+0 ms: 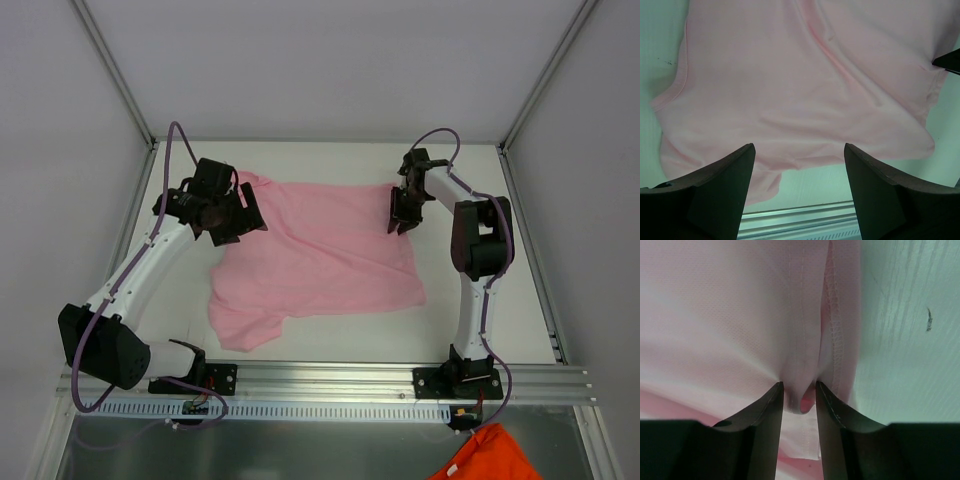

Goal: Fold and stack the t-shirts
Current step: Flatten out the tshirt

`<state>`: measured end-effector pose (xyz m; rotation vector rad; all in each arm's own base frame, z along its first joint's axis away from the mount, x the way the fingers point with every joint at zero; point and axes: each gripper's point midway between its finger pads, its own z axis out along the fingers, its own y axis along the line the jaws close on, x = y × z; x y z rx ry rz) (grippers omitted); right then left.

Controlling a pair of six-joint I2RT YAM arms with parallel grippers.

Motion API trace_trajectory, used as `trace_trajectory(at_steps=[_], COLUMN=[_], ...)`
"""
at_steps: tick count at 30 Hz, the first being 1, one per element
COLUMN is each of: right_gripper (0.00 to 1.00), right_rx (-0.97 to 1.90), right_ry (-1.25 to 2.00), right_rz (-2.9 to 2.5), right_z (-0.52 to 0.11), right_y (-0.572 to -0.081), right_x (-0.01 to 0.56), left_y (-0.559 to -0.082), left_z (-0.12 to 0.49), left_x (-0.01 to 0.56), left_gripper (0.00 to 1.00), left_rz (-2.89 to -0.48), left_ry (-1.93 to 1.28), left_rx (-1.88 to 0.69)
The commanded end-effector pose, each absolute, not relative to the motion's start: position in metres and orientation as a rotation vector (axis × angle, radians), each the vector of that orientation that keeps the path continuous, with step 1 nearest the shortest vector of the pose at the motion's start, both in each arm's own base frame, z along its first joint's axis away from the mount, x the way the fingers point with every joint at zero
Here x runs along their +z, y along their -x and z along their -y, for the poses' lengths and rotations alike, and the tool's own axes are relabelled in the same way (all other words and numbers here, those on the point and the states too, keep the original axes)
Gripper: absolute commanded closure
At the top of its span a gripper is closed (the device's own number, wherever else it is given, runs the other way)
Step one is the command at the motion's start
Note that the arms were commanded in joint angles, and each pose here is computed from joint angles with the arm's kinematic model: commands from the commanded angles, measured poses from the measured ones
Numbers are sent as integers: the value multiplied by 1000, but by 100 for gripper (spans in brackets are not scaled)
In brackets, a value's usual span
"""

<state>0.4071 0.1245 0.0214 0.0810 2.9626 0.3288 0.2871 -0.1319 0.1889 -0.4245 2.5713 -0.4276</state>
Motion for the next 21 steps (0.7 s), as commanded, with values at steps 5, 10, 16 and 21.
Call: trace_trajectory(at_steps=[5, 10, 16, 21], right_gripper=[63, 61, 60, 63], right_rx=[350, 352, 359, 360], right_ry=[-58, -55, -42, -29], right_rz=[-2946, -2945, -2938, -2927], right_z=[-125, -125, -126, -127], right_y=[-413, -412, -414, -416], right_x=[37, 39, 43, 48], left_y=[-296, -296, -297, -298], left_z=[134, 135, 138, 139], left_x=[200, 197, 194, 193], left_gripper=[27, 27, 27, 27], left_rz=[-2537, -2544, -2549, -2552], left_ry=[388, 389, 387, 387], left_rx=[-452, -455, -470, -475])
